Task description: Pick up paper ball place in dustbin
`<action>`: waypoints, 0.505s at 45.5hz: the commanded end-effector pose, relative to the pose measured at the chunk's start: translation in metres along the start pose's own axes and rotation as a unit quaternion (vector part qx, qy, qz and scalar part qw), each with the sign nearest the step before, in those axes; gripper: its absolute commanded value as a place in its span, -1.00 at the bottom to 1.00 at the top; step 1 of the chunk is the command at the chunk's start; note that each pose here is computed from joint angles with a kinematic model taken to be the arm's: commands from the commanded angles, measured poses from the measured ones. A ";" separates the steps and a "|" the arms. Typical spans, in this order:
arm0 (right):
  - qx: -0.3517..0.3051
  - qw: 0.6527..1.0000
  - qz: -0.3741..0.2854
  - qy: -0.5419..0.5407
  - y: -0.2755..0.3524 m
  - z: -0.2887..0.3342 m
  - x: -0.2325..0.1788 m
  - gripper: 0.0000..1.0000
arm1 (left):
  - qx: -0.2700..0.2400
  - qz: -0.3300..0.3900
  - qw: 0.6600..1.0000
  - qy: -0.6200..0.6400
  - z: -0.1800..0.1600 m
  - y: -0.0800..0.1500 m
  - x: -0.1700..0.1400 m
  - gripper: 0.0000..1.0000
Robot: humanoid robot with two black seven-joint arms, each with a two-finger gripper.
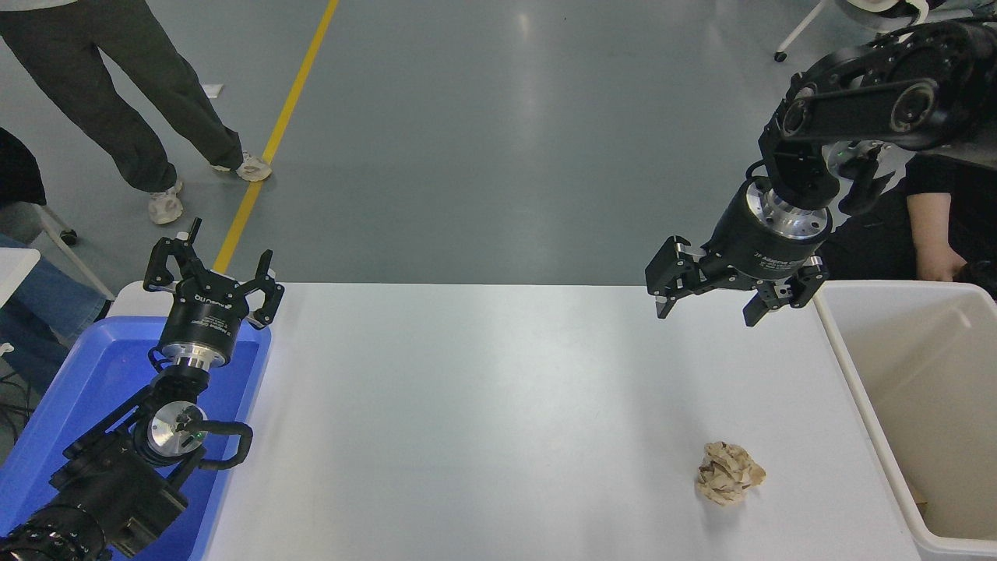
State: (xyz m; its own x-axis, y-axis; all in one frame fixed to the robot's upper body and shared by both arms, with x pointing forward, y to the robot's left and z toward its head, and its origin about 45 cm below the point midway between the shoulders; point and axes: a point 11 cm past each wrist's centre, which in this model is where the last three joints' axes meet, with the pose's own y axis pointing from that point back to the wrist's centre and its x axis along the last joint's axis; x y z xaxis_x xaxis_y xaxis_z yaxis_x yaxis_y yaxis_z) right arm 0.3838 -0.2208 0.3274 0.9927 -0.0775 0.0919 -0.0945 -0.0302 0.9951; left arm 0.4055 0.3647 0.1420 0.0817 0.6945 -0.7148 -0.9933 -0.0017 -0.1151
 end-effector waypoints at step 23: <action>0.008 1.000 0.011 -0.009 0.005 0.003 0.006 1.00 | 0.000 -0.001 1.000 0.000 0.000 -0.001 -0.001 0.96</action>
State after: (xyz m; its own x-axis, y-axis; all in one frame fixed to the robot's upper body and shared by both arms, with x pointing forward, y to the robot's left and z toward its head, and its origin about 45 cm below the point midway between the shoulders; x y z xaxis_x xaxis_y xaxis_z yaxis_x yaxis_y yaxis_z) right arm 0.3883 -0.2279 0.3308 0.9893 -0.0973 0.1089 -0.1119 -0.0253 0.9934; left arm 0.4059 0.3644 0.1425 0.0832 0.6944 -0.7148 -0.9933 0.0000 -0.1156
